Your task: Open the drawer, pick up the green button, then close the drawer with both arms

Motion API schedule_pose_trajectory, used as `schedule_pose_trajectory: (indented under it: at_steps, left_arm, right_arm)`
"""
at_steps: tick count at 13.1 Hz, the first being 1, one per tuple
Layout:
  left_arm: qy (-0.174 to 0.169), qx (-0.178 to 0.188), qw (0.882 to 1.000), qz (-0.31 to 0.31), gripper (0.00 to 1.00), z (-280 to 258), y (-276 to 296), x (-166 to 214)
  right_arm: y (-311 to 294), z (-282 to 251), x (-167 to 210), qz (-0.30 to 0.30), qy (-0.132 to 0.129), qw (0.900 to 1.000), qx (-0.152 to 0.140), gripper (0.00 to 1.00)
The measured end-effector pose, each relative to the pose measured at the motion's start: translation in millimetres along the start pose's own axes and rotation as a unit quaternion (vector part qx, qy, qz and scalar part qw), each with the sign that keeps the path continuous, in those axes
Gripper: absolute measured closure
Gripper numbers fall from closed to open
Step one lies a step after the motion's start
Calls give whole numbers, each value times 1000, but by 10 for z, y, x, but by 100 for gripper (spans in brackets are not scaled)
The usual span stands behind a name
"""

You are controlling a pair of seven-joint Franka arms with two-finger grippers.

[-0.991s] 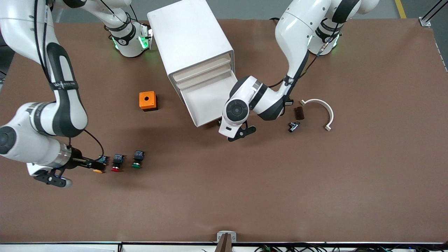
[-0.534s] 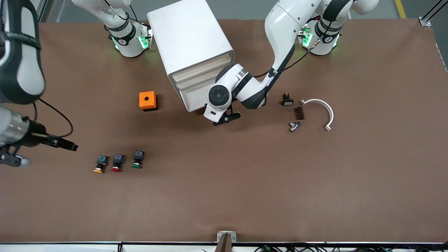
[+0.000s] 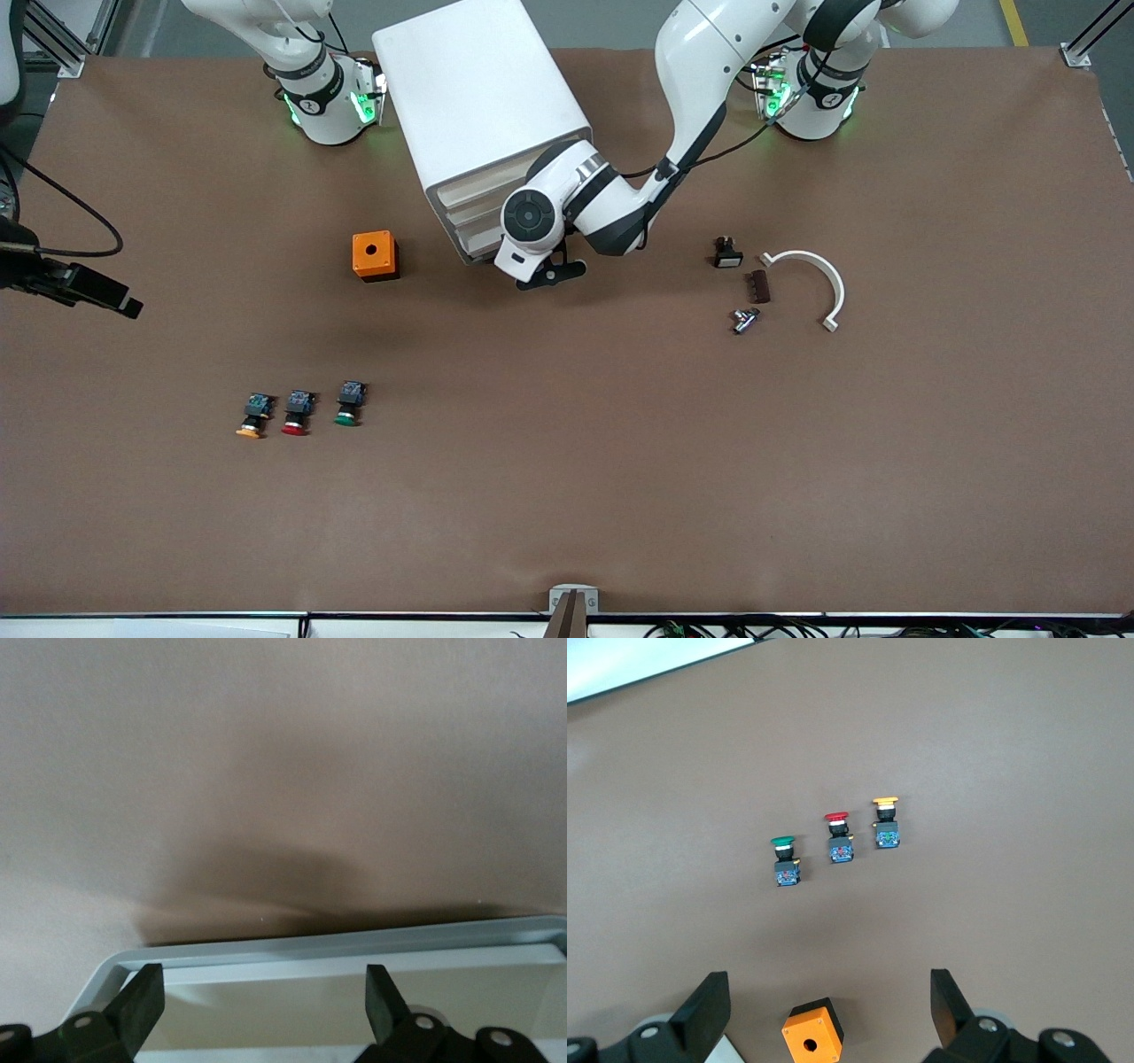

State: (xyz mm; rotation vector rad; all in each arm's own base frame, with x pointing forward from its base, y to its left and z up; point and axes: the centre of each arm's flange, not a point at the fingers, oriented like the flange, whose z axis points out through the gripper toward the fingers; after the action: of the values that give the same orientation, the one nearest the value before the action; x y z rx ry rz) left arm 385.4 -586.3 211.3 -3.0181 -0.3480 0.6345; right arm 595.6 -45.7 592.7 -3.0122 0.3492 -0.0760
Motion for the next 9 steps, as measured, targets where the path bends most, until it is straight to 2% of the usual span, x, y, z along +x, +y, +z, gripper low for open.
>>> schedule_pose_trajectory:
  at_steps: [3,5,7,9]
  left_arm:
    - [-4,-9,1000,4,0,57,72,-115]
    - [-1,-12,1000,2,0,60,83,-119]
    - [9,-21,1000,-6,0,13,60,-2]
    - [34,-38,998,-25,0,-168,-18,304]
  right_arm:
    - [42,-223,-148,-6,2,1000,-27,0]
    - [49,-323,-226,-7,1,1000,-29,0]
    - [52,-374,-275,-7,-1,1000,-29,0]
    - [48,-366,-306,-7,-11,999,-30,0]
